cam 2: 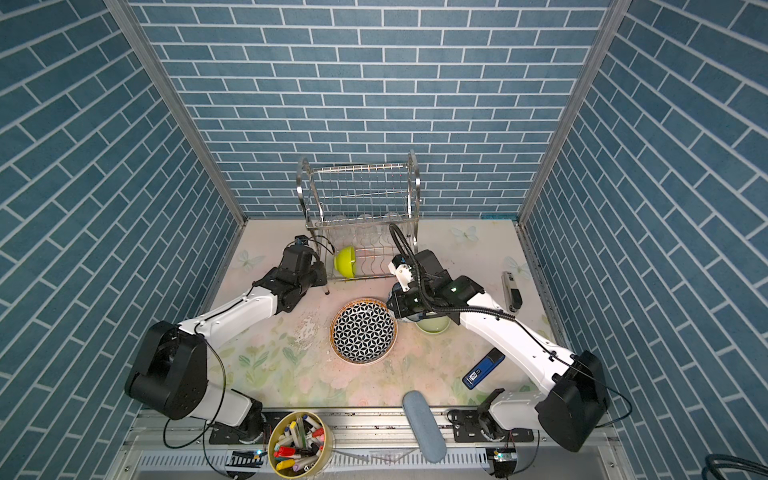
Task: Unload the mixed dishes from the dish rack
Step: 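Pull the floral bowl out and lower it into the pale-green bowl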
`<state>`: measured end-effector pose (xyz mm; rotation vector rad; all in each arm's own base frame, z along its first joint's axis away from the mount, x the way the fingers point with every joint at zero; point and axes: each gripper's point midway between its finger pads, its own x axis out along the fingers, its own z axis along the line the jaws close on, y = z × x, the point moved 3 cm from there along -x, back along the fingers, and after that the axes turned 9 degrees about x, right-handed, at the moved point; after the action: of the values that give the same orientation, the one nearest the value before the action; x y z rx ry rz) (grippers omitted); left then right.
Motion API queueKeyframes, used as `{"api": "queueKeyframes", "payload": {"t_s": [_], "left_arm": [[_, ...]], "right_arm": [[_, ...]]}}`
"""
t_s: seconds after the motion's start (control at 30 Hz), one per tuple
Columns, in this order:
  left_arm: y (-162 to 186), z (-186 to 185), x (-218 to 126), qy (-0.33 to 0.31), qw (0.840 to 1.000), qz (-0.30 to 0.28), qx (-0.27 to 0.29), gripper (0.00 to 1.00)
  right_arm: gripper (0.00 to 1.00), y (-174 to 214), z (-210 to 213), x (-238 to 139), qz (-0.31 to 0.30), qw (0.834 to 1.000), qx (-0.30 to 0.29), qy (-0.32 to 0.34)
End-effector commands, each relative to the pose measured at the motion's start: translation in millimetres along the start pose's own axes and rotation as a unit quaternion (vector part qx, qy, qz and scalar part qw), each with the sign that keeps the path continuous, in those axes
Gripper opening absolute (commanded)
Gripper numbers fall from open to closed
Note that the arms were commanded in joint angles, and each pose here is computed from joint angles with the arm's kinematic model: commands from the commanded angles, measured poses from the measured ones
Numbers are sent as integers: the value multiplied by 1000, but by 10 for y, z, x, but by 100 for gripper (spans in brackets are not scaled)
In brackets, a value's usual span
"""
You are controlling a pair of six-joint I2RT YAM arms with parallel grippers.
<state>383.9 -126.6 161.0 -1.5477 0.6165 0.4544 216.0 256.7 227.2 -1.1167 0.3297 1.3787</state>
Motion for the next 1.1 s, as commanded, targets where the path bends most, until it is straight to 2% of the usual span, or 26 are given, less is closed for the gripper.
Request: {"api": "queueKeyframes", "payload": {"t_s": [0.0,0.17,0.4,1.07], "left_arm": [[68,37,-40,-1,1000,8,-13,8],[66,36,-43,-1,1000,8,-13,8],[73,50,-52,-5,1000,8,-10,8],[85,49,-30,-6,1000,12,-9,8]], "right_arm": [[0,149,-227,-216,53,990,-48,125],[0,226,-521,-115,83,971,-65,216],[0,179,-652,48,94,959,-89,253],[0,259,-909,549,141,952,-73,263]]}}
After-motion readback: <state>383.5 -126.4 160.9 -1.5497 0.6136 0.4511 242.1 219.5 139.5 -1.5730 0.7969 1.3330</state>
